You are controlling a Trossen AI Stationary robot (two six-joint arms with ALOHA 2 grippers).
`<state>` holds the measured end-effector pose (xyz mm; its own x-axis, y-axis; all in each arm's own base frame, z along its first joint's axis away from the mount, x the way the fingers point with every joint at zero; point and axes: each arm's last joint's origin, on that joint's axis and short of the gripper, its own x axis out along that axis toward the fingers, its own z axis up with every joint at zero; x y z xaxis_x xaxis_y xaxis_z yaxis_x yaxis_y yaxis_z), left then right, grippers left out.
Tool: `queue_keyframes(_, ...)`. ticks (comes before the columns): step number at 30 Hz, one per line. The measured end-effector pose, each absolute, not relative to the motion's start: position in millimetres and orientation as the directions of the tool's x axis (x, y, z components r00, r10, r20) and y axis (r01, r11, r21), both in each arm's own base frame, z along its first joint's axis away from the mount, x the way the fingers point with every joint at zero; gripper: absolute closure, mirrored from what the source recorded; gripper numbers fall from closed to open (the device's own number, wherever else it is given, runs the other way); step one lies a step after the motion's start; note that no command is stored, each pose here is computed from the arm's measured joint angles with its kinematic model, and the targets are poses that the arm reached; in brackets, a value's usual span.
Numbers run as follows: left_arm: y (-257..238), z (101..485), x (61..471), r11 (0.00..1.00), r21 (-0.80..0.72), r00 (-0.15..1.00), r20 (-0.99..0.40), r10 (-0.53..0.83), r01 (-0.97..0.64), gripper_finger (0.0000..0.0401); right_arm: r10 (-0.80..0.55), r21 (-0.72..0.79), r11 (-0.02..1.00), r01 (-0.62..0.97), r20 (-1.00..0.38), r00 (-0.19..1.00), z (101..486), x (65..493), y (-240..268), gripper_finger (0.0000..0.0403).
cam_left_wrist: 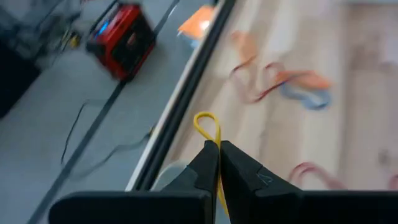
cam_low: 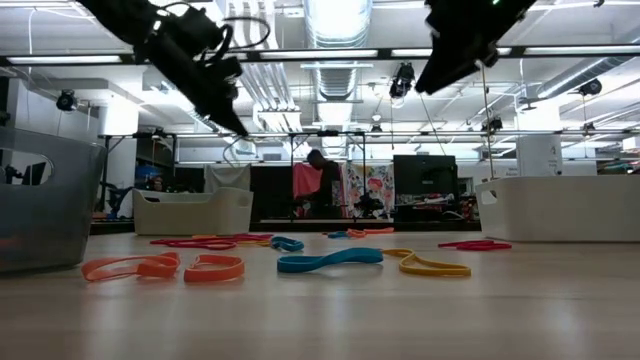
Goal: Sort rubber bands into baskets
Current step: Put the yellow rubber band into the gray bin
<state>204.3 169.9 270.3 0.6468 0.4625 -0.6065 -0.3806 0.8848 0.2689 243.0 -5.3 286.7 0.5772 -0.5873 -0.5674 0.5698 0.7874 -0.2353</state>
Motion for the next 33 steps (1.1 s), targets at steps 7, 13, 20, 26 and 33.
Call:
queue_keyframes(7,190,263,180,0.846,0.231,0.550,-0.672,0.496,-0.481,0.0401,-0.483,-0.117,0.846,0.520,-0.582,0.654,293,246,-67,0.0202)
queue_keyframes(13,191,257,171,0.846,0.204,0.498,-0.731,0.467,-0.493,0.0401,-0.483,-0.126,0.856,0.501,-0.541,0.689,298,245,-86,0.0202)
queue_keyframes(20,187,253,168,0.849,0.173,0.468,-0.771,0.432,-0.499,0.0401,-0.485,-0.141,0.857,0.495,-0.545,0.684,297,244,-87,0.0202)
queue_keyframes(26,189,247,169,0.854,0.161,0.447,-0.795,0.410,-0.495,0.0401,-0.483,-0.140,0.857,0.495,-0.552,0.680,295,244,-86,0.0202)
queue_keyframes(33,199,226,178,0.857,0.152,0.392,-0.840,0.375,-0.492,0.0401,-0.482,-0.138,0.857,0.497,-0.556,0.677,293,243,-86,0.0202)
